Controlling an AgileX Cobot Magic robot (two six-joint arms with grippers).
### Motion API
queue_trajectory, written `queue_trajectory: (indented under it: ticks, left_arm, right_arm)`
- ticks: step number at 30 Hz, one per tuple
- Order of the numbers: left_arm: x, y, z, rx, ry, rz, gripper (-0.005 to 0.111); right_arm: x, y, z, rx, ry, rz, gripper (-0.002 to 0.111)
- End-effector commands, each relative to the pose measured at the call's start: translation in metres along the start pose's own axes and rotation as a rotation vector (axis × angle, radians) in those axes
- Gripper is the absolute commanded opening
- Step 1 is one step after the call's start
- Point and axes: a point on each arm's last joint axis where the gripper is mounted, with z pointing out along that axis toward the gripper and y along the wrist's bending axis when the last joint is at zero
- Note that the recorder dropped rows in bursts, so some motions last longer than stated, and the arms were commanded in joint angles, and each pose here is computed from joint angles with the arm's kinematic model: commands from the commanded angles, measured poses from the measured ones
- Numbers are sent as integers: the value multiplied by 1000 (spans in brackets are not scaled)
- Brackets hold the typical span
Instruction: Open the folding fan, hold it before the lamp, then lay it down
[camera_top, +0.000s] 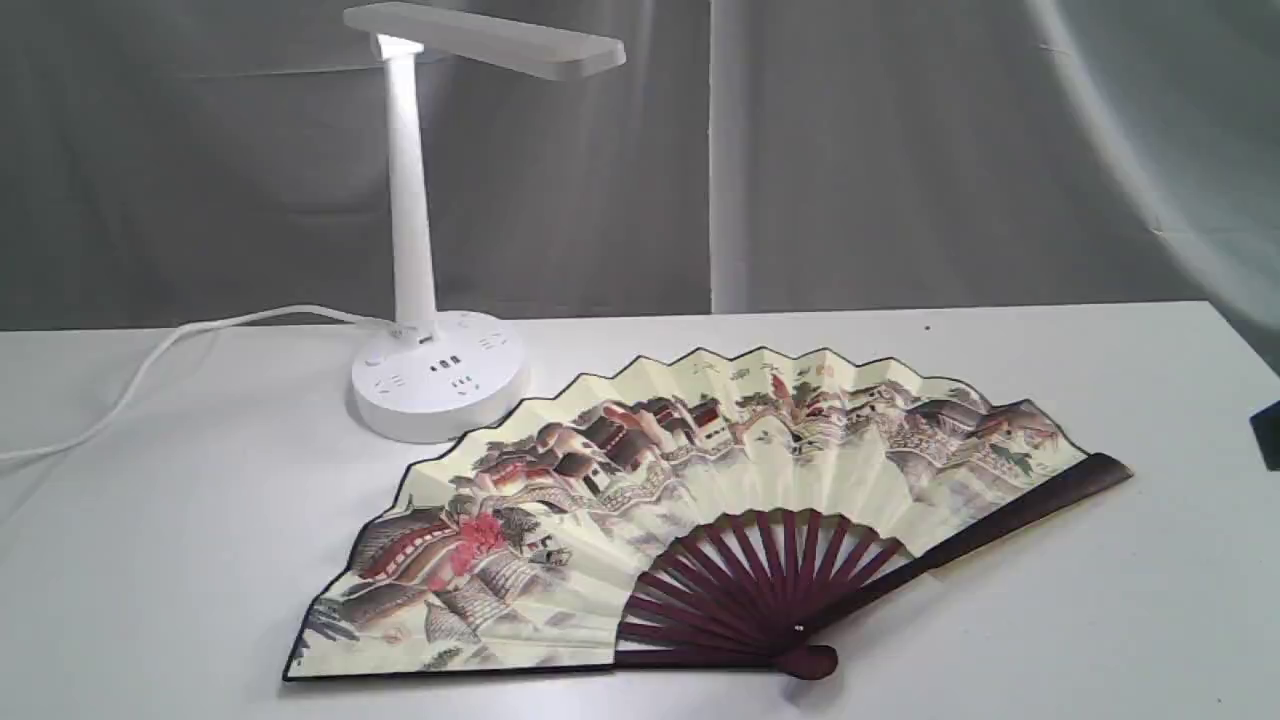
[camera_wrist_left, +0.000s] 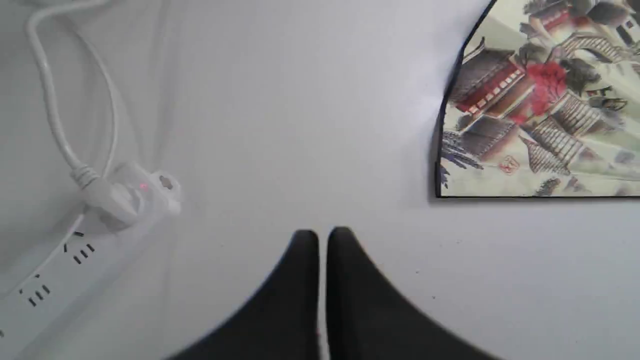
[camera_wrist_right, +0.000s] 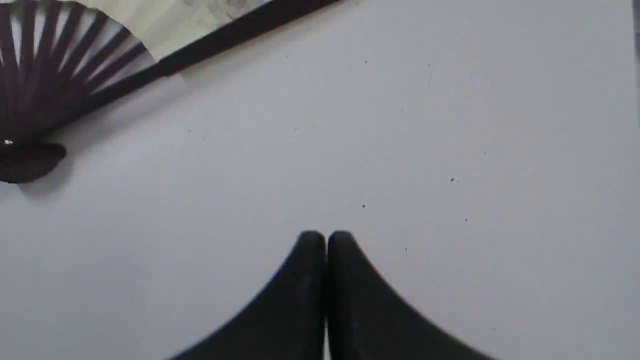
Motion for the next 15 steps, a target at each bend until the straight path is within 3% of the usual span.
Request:
queue_trajectory:
  ticks: [1, 9, 15]
  left_arm:
    - [8, 0, -27, 12, -72, -2, 0]
    - [37, -3, -88, 53, -285, -15, 0]
    - [77, -2, -134, 61, -432, -9, 0]
  right_arm:
    - [6, 2, -26, 14, -87, -10, 0]
    - [34, 7, -99, 39, -350, -22, 0]
    - [71, 13, -145, 63, -494, -65, 0]
